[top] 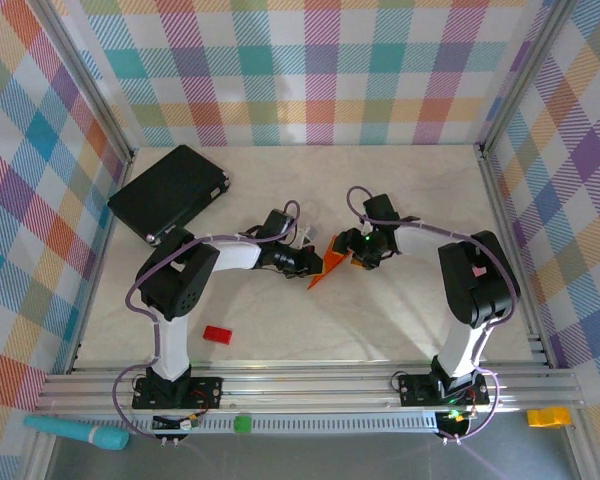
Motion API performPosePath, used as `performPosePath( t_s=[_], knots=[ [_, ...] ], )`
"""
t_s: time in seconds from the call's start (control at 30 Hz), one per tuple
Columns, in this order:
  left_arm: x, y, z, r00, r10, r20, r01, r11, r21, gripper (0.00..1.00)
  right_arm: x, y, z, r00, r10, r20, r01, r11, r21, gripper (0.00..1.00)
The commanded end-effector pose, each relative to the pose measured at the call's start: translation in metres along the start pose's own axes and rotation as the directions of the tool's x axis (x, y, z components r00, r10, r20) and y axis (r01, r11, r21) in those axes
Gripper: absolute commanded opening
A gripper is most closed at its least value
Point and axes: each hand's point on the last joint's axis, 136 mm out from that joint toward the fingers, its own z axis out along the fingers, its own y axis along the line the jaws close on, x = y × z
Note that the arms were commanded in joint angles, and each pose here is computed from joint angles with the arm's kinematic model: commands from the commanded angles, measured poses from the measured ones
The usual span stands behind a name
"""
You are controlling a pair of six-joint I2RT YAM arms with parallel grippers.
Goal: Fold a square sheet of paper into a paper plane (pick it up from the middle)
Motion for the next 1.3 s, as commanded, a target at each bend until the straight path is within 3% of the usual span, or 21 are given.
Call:
performPosePath(
  t_s=[0.0,0.4,0.8,1.27],
  knots=[
    [0.001,0.002,0.0,1.0,-0.009,-0.007,0.01,1.0,0.019,0.0,-0.001,-0.005,0.003,1.0,-0.019,-0.014,0.02,0.998,0.056,0.63],
    [0.003,0.007,0.0,1.0,-0.012,-0.009,0.012,1.0,0.003,0.08,0.0,-0.018,0.016,0.998,-0.06,-0.025,0.064,0.973,0.222,0.63],
    [0.003,0.002,-0.016,0.999,0.031,0.019,-0.029,0.998,-0.059,0.33,0.004,-0.022,0.021,0.998,-0.041,-0.039,0.049,0.973,0.226,0.63],
    [0.026,0.011,-0.026,1.0,0.027,0.007,-0.026,0.99,-0.142,0.42,0.007,-0.024,0.024,0.998,-0.03,-0.049,0.041,0.973,0.229,0.62]
  ],
)
